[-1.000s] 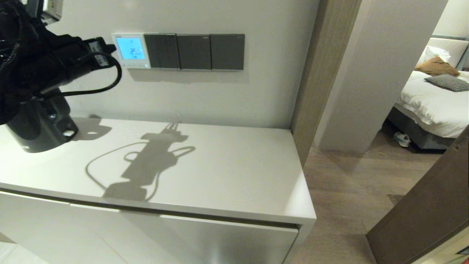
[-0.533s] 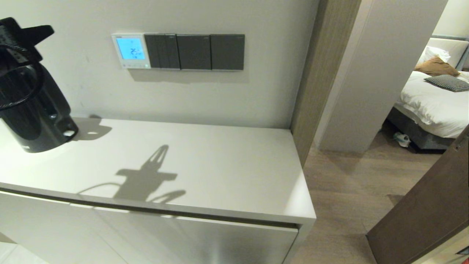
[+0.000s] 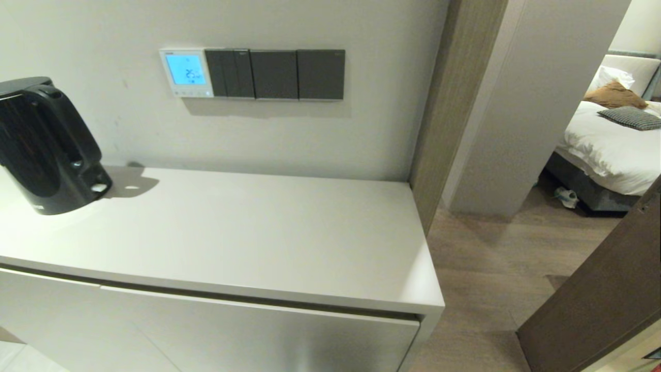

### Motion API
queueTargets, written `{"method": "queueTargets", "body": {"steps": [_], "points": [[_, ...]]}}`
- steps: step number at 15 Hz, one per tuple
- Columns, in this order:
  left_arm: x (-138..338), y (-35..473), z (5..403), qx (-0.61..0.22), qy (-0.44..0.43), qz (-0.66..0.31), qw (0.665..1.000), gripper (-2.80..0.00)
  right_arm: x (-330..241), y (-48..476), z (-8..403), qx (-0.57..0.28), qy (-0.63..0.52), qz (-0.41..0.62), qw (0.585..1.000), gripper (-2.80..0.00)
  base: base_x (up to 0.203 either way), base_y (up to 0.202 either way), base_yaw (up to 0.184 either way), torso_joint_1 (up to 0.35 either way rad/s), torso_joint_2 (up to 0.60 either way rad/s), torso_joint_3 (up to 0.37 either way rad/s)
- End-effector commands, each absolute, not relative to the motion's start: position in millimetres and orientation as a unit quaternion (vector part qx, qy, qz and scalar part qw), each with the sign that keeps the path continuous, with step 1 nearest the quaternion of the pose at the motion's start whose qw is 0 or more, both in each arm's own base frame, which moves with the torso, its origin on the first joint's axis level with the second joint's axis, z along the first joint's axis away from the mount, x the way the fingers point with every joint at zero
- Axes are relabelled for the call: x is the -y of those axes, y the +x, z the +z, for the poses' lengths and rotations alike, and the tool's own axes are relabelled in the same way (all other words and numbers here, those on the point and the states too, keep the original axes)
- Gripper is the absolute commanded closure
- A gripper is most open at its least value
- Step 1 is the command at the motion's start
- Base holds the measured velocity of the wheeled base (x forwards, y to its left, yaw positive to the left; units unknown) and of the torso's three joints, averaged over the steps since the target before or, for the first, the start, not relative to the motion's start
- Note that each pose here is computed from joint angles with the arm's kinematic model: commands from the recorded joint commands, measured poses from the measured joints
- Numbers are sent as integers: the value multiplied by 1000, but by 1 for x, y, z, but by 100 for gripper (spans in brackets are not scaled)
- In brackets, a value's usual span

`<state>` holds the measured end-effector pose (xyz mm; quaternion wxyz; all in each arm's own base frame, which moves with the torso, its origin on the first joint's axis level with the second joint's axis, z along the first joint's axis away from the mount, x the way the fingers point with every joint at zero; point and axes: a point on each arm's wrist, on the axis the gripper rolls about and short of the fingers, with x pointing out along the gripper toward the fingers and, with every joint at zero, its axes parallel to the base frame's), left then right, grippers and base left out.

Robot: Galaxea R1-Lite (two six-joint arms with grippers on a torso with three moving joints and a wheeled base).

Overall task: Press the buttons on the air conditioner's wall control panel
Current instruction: Turn off the central air conditioner

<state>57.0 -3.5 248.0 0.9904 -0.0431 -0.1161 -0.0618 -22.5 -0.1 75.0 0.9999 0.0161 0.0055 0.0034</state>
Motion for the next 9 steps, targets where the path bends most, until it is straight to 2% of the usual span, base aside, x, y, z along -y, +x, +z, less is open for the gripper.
{"method": "queueTargets", "body": {"steps": [1,9], "points": [[2,20,207,128,-41,-48,990,0,0,-22,75,-7,16,4,1000,0,0,0,0,0,0,0],[0,-13,127,35,-30,-9,999,0,0,-22,75,-7,16,4,1000,0,0,0,0,0,0,0]]}}
